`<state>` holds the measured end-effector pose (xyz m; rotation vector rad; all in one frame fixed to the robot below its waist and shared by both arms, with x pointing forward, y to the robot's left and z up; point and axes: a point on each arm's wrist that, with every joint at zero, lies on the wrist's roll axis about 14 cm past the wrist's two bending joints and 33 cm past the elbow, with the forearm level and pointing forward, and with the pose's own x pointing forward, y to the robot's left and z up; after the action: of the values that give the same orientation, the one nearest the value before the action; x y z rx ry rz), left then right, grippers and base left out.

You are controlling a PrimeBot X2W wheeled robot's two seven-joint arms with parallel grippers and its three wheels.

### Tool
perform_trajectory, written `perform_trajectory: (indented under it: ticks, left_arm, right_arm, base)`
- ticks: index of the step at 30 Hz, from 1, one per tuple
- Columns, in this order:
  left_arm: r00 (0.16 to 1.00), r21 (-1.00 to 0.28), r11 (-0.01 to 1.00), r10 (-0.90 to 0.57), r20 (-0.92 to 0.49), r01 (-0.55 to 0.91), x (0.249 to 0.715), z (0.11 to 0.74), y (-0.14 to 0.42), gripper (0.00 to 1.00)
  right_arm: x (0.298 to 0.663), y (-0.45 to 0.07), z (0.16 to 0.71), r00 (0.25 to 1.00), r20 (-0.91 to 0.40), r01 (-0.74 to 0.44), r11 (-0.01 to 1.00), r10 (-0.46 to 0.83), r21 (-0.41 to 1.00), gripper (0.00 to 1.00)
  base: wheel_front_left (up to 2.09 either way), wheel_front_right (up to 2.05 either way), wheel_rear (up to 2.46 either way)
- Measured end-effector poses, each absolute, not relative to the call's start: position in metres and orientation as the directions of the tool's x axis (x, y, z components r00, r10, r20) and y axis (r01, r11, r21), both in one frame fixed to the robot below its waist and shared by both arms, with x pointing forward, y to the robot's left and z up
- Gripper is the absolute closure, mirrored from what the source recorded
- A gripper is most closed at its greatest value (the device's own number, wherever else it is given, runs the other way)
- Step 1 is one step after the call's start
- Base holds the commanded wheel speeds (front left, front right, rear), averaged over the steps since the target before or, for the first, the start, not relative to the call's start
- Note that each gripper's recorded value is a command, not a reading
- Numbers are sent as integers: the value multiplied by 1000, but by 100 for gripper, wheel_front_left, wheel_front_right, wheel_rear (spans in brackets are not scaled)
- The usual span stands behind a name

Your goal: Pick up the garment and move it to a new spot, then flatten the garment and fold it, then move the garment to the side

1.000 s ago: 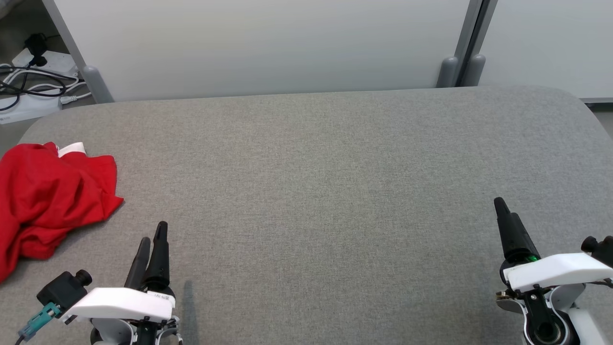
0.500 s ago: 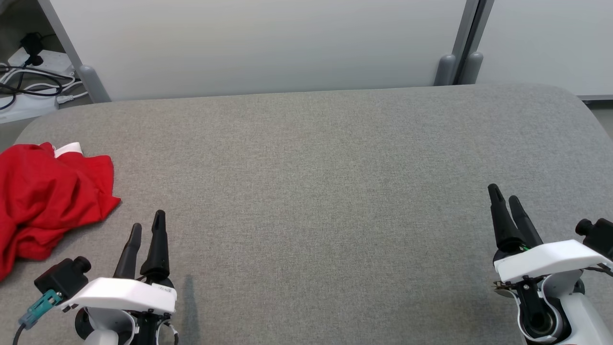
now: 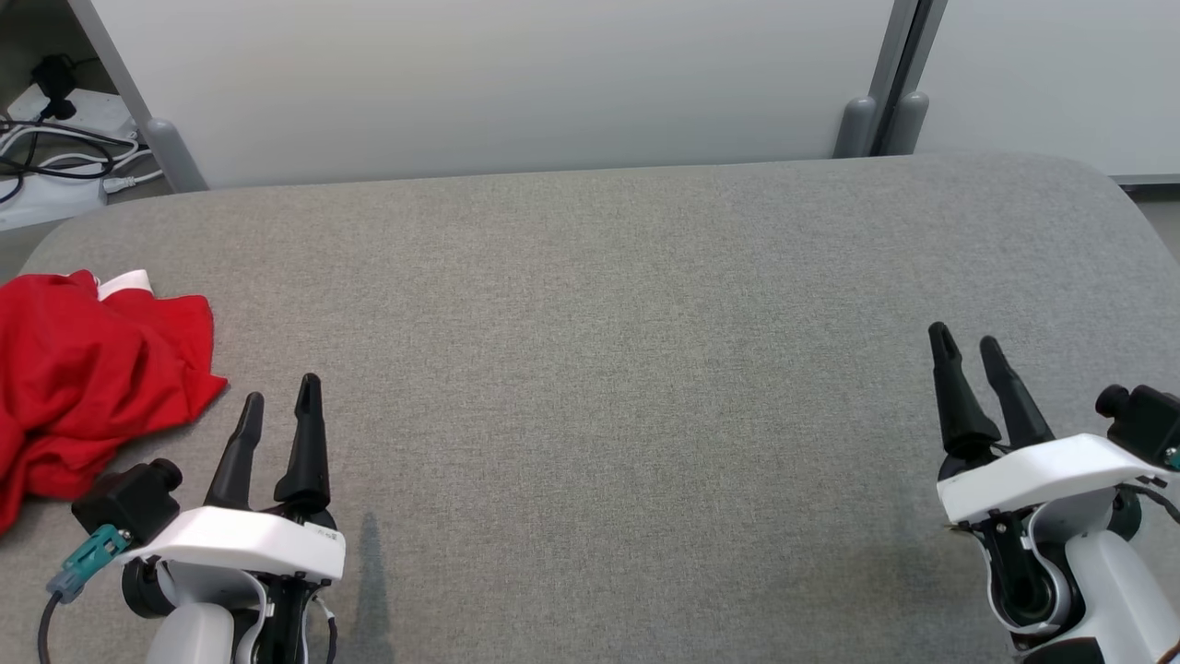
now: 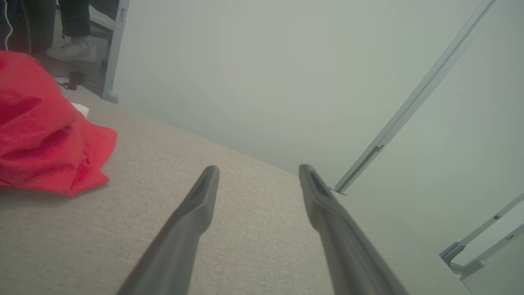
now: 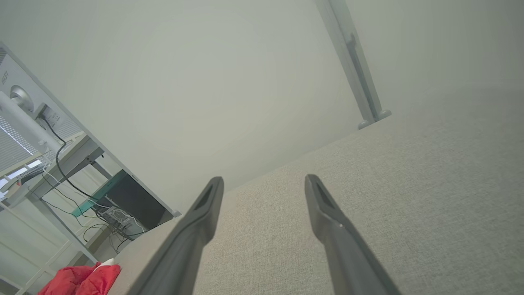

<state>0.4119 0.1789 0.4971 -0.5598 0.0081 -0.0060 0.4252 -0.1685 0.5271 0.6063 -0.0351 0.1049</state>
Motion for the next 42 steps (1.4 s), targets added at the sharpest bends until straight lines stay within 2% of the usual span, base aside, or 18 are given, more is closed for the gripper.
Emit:
perform_trajectory:
  ticks: [21,42]
  left_arm:
    - [999,-287,957,-27,20,32,424,499,178,0]
    - [999,-74,996,-43,20,44,426,497,179,0]
  right_arm:
    - [436,-170,536,988,103,-146,938,119,314,0]
    - [439,-188,548,985,139,-118,986,101,118,0]
  base:
    - [0,0,0]
    - [0,0,0]
